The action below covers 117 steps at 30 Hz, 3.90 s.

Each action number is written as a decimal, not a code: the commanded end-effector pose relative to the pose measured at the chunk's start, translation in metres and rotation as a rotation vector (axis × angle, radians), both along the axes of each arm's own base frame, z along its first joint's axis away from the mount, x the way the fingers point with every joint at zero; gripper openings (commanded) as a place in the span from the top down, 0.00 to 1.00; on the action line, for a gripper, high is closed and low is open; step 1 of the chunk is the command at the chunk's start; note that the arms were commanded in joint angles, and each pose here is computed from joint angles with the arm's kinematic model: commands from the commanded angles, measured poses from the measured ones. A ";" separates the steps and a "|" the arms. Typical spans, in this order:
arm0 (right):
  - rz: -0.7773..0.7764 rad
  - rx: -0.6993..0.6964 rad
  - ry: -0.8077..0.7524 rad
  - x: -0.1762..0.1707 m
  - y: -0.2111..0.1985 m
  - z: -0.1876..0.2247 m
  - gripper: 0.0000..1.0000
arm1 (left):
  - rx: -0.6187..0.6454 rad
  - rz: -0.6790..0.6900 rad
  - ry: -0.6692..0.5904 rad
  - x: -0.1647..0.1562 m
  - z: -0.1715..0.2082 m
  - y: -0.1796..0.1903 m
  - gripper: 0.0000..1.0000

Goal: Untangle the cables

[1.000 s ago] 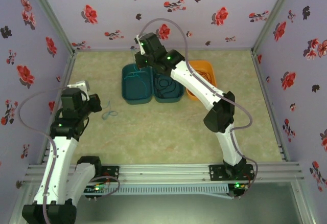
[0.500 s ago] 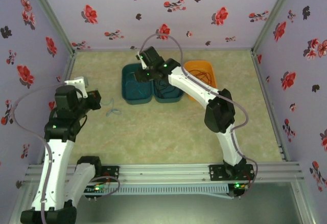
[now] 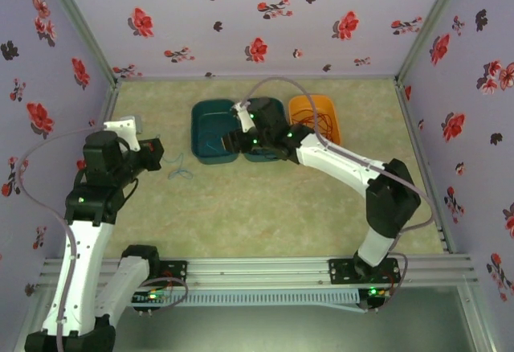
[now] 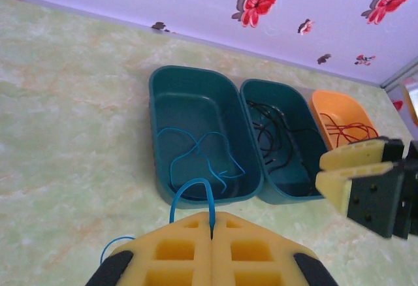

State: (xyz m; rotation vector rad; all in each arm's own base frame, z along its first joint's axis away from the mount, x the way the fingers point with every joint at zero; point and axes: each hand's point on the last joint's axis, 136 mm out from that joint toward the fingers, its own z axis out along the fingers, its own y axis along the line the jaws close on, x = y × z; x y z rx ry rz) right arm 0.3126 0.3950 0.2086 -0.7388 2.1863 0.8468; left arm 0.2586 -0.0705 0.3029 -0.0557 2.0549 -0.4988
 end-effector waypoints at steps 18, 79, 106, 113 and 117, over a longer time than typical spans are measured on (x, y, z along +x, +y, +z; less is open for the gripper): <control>0.380 -0.043 -0.158 -0.067 0.079 -0.061 0.49 | -0.051 -0.077 -0.029 -0.007 0.023 -0.022 1.00; -0.121 -0.038 0.160 -0.014 -0.005 -0.117 0.81 | -0.001 0.019 -0.430 -0.043 0.180 0.007 1.00; -0.461 -0.129 -0.195 -0.036 -0.159 0.039 0.01 | -0.069 -0.104 -0.486 0.105 0.234 -0.046 1.00; -0.622 -0.130 -0.317 -0.034 -0.202 0.071 0.01 | -0.101 -0.159 -0.430 0.145 0.209 -0.065 1.00; -0.646 -0.127 -0.345 -0.034 -0.209 0.078 0.01 | -0.130 -0.202 -0.368 0.161 0.182 -0.077 1.00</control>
